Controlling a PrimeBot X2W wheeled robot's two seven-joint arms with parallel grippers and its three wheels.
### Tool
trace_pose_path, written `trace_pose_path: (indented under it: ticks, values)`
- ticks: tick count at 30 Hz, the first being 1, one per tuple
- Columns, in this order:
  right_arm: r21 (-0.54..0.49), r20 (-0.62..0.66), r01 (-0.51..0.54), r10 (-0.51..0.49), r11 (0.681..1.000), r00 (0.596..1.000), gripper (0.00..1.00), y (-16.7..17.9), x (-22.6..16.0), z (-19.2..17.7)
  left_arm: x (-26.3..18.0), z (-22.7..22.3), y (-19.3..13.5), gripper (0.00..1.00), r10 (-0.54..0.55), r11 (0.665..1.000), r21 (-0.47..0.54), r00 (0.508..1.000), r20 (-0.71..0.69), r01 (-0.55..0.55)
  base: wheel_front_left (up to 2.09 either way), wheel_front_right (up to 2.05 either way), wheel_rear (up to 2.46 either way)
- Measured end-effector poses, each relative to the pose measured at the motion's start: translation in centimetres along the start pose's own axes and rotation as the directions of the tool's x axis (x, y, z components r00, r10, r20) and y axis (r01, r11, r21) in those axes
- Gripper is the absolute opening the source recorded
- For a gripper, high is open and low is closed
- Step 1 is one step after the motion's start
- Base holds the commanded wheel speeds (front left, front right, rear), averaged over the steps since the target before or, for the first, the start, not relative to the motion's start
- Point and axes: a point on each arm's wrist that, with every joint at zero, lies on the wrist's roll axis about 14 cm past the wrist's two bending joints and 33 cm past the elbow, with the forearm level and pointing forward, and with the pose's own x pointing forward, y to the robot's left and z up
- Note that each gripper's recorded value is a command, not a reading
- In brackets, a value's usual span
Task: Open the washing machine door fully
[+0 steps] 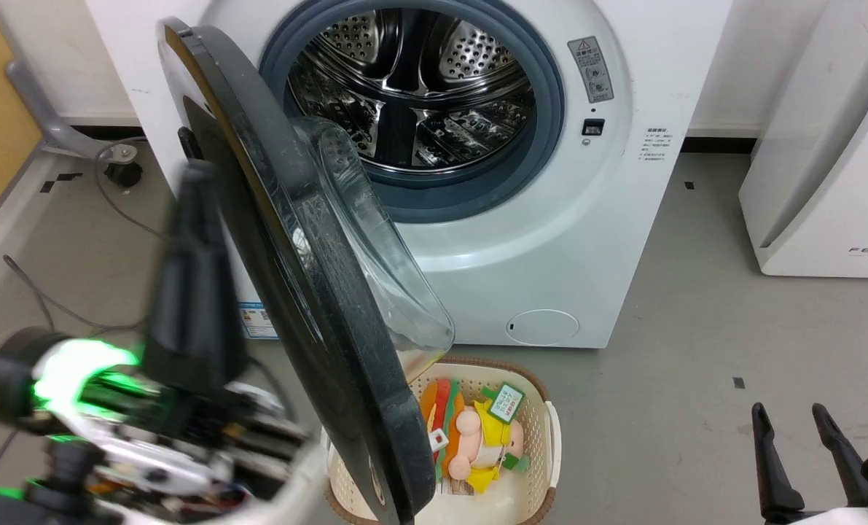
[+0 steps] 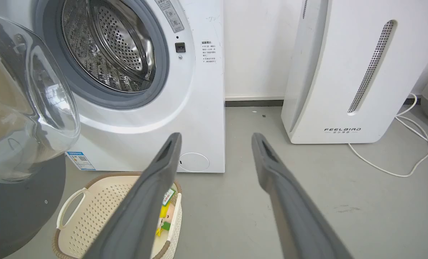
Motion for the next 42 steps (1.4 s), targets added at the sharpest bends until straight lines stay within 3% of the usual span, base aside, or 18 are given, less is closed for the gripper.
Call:
trace_pose_path:
  ticks: [5, 12, 17, 21, 26, 30, 35, 42]
  values:
    - [0.001, -0.005, 0.0, 0.0, 1.0, 1.0, 1.0, 0.0, 0.1, -0.2, -0.2, 0.4, -4.8, 0.0, -0.131, 0.971, -0.202, 0.991, -0.012, 0.126, 0.0, 0.0, 0.0]
    - [0.007, -0.001, -0.005, 0.005, 1.0, 1.0, 1.0, 0.1, 0.0, -0.1, -3.6, -2.1, -11.2, 0.0, -0.304, 0.861, -0.468, 0.938, -0.164, 0.197, 0.0, 0.0, 0.0]
    - [0.009, -0.003, -0.005, 0.005, 1.0, 1.0, 1.0, 0.2, -0.2, -0.3, -7.9, -5.7, -14.8, 0.0, -0.42, 0.799, -0.582, 0.834, -0.356, 0.154, 0.0, 0.0, 0.0]
    - [0.01, -0.014, -0.003, 0.003, 1.0, 1.0, 1.0, 0.1, -0.5, -0.7, -12.3, -8.5, -16.6, 0.0, -0.5, 0.786, -0.607, 0.701, -0.509, 0.12, 0.0, 0.0, 0.0]
    - [0.011, -0.011, -0.002, 0.002, 1.0, 1.0, 1.0, 0.1, -0.7, -0.6, -17.3, -11.5, -16.9, 0.0, -0.512, 0.813, -0.581, 0.538, -0.669, 0.051, 0.0, 0.0, 0.0]
    - [0.011, -0.011, 0.002, -0.002, 1.0, 1.0, 1.0, -0.1, -0.9, -0.6, -19.5, -13.2, -16.2, 0.0, -0.474, 0.852, -0.522, 0.473, -0.743, 0.035, 0.0, 0.0, 0.0]
    - [0.015, -0.016, 0.003, -0.002, 1.0, 1.0, 1.0, -0.1, -0.8, -0.7, -20.1, -15.4, -14.2, 0.0, -0.388, 0.903, -0.43, 0.466, -0.795, 0.018, 0.0, 0.0, 0.0]
    - [0.023, -0.031, 0.001, 0.0, 1.0, 1.0, 1.0, 0.0, -0.8, -1.2, -16.8, -17.2, -11.4, 0.0, -0.282, 0.941, -0.338, 0.557, -0.781, 0.004, 0.0, 0.0, 0.0]
